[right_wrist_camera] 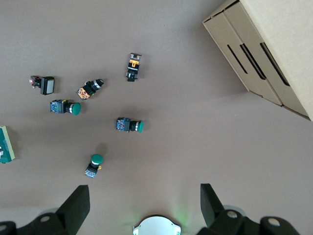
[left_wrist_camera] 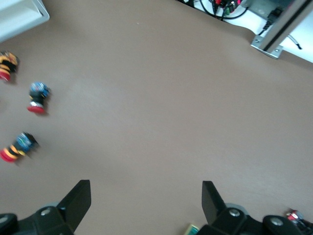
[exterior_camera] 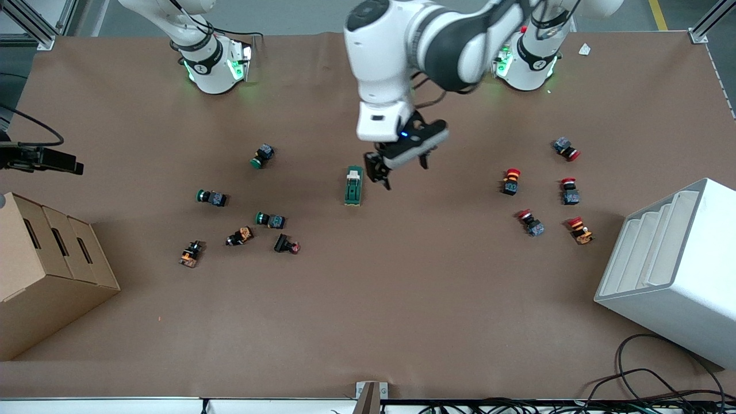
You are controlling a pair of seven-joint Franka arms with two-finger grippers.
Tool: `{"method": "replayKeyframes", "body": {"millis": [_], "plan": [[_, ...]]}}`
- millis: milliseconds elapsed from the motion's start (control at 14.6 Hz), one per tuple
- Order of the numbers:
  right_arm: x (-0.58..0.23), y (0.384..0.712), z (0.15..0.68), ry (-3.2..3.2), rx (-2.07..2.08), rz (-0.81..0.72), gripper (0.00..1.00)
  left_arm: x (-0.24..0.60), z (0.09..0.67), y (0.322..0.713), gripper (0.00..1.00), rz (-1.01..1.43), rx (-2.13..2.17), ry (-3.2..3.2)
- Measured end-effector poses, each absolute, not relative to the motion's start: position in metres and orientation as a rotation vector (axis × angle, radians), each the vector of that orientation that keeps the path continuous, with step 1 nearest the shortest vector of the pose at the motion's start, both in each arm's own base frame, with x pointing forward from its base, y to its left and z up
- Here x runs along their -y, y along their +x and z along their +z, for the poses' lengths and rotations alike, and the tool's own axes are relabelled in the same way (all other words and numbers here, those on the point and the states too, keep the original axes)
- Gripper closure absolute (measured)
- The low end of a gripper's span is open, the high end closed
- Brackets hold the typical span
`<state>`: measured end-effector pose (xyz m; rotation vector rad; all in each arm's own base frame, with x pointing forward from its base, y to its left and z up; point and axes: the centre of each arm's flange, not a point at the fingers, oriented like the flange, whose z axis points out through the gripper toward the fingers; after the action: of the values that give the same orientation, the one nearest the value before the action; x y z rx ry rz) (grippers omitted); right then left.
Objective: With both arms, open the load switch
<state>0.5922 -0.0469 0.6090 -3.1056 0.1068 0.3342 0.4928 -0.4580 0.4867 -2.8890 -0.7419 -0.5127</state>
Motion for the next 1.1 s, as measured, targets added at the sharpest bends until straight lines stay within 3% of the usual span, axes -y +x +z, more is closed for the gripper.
{"method": "replayKeyframes", "body": {"millis": [481, 1099], "plan": [[0.039, 0.558, 0.637, -3.13, -0.086, 0.212, 0.0, 0.33, 0.522, 0.578, 0.0, -0.338, 0.479, -2.936], [0.025, 0.521, 0.658, -3.142, -0.046, 0.143, 0.0, 0.181, 0.575, 0.609, 0.0, -0.113, 0.105, -3.136]]}}
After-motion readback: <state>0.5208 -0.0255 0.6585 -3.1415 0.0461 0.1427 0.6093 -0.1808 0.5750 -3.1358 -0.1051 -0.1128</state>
